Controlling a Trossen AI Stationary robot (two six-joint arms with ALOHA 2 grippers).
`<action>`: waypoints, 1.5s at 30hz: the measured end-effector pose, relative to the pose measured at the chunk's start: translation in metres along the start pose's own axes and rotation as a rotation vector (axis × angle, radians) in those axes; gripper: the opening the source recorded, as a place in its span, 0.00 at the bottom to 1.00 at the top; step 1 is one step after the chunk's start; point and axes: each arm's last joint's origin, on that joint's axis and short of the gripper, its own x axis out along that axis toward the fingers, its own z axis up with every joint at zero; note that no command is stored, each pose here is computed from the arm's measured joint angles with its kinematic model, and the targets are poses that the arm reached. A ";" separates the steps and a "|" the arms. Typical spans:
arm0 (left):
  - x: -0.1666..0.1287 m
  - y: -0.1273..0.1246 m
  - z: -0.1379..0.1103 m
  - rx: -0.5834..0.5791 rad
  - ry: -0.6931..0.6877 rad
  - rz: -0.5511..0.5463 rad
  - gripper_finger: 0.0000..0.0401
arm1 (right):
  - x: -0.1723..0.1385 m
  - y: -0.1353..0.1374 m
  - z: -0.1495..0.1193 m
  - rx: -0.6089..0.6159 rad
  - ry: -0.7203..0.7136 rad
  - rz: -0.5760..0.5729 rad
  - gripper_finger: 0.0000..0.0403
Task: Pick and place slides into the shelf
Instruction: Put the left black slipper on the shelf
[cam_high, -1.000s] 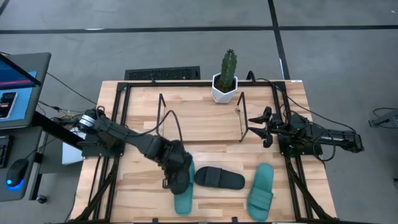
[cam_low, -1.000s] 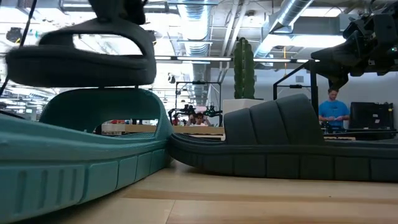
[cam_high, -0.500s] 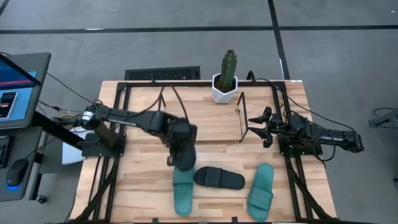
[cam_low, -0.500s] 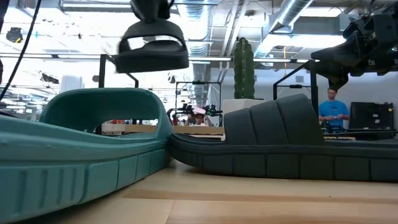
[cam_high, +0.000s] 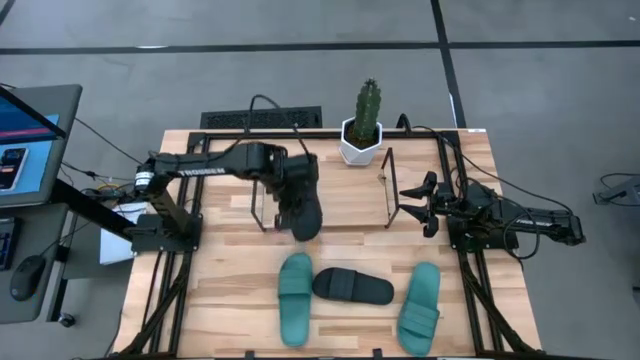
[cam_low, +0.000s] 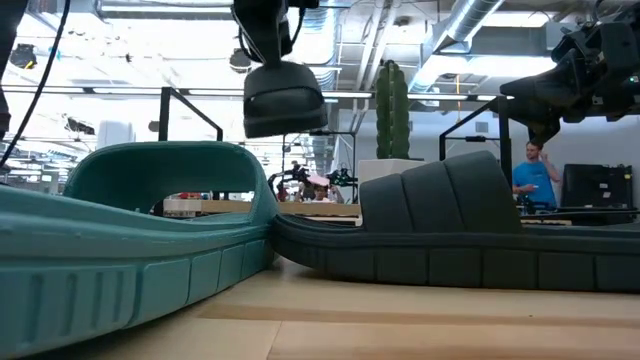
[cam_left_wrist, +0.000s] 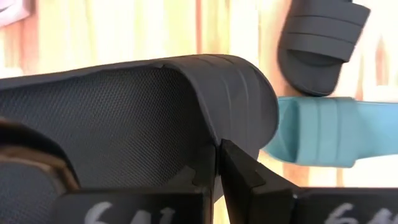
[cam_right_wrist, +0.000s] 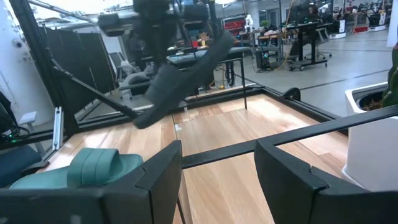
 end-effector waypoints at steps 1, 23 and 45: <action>-0.001 0.005 0.000 0.002 -0.002 0.001 0.00 | 0.000 0.000 0.000 0.000 0.000 -0.001 0.48; 0.038 0.051 0.002 0.092 0.090 -0.133 0.00 | 0.000 0.000 0.000 0.000 0.000 0.000 0.48; 0.067 0.080 0.003 0.058 0.125 -0.158 0.00 | 0.000 0.000 -0.001 0.000 0.008 -0.001 0.48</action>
